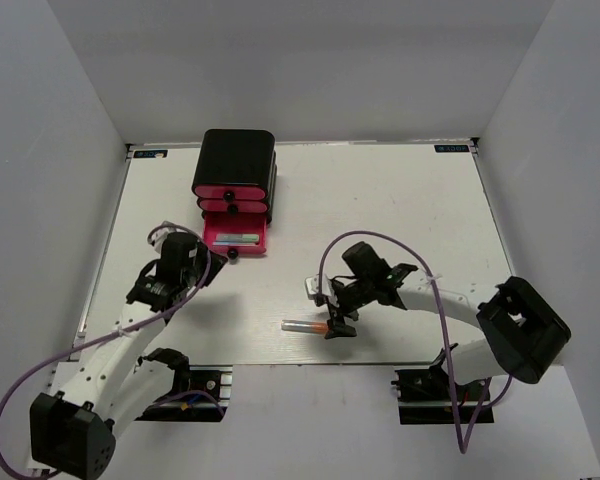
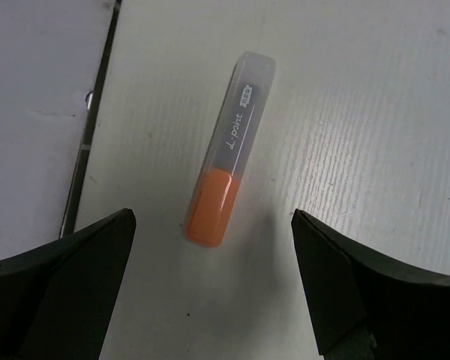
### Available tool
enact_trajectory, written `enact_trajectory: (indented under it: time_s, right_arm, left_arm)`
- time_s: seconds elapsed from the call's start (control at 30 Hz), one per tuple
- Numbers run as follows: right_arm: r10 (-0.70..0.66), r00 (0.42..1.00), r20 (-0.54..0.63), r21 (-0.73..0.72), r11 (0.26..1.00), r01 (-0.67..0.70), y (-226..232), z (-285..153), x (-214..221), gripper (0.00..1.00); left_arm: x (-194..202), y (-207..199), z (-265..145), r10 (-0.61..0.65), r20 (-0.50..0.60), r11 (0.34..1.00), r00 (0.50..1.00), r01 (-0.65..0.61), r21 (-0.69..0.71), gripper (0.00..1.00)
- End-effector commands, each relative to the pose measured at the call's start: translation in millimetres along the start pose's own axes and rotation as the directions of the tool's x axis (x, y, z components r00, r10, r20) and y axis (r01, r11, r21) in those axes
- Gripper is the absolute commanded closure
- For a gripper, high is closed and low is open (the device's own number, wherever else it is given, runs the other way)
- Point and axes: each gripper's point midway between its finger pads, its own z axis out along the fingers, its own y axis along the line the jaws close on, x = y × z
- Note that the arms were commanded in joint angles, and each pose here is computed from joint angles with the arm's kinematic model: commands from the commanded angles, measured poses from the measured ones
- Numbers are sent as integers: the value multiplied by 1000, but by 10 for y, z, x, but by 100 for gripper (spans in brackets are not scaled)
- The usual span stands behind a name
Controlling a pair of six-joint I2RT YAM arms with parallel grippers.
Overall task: Sort the stationery into containers
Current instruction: Grab a piece of stationery with the right arm
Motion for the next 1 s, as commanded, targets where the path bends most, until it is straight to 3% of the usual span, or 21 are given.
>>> enact_trajectory:
  time_s: [0.0, 0.07, 0.17, 0.3, 0.4, 0.5, 0.53, 0.6, 0.7, 0.87, 0.97]
  right_arm:
    - [-24, 999, -48, 115, 993, 30, -200, 154, -34, 10]
    - [10, 994, -113, 158, 987, 8, -251, 195, 98, 10]
    - [27, 993, -117, 231, 973, 1, -374, 276, 61, 14]
    - [29, 987, -159, 250, 968, 12, -388, 402, 93, 25]
    - [13, 983, -181, 229, 973, 29, -360, 448, 101, 41]
    - [7, 977, -213, 182, 983, 33, -274, 468, 176, 64]
    - [3, 977, -213, 175, 984, 36, -260, 470, 174, 82]
    - [0, 977, -211, 171, 985, 37, -256, 459, 166, 100]
    - [-24, 982, -185, 220, 973, 66, -454, 404, -17, 100]
    - [-147, 986, -80, 365, 916, 166, -1230, 202, -805, 100]
    - [-226, 973, -54, 399, 888, 229, -1596, 193, -1165, 100]
  left_arm:
    - [124, 70, -77, -2, -33, 999, 999, 3, 39, 59]
    - [133, 125, -97, -11, -25, 999, 1000, 12, 34, 56]
    - [108, 173, -138, -26, -3, 999, 1000, 26, 28, 51]
    - [132, 296, -158, -30, -6, 999, 1000, 30, -21, 46]
    - [194, 414, -146, -26, -19, 999, 999, 25, -48, 45]
    - [266, 537, -125, -50, -24, 997, 998, 49, -63, 42]
    - [272, 537, -116, -74, -20, 996, 997, 73, -56, 41]
    - [333, 600, -79, -85, -29, 995, 996, 83, -53, 41]
    - [410, 648, -30, -97, -46, 995, 994, 96, -39, 47]
    - [501, 708, 97, -101, -52, 995, 994, 101, 0, 68]
    - [590, 754, 188, -113, -75, 993, 991, 114, 8, 73]
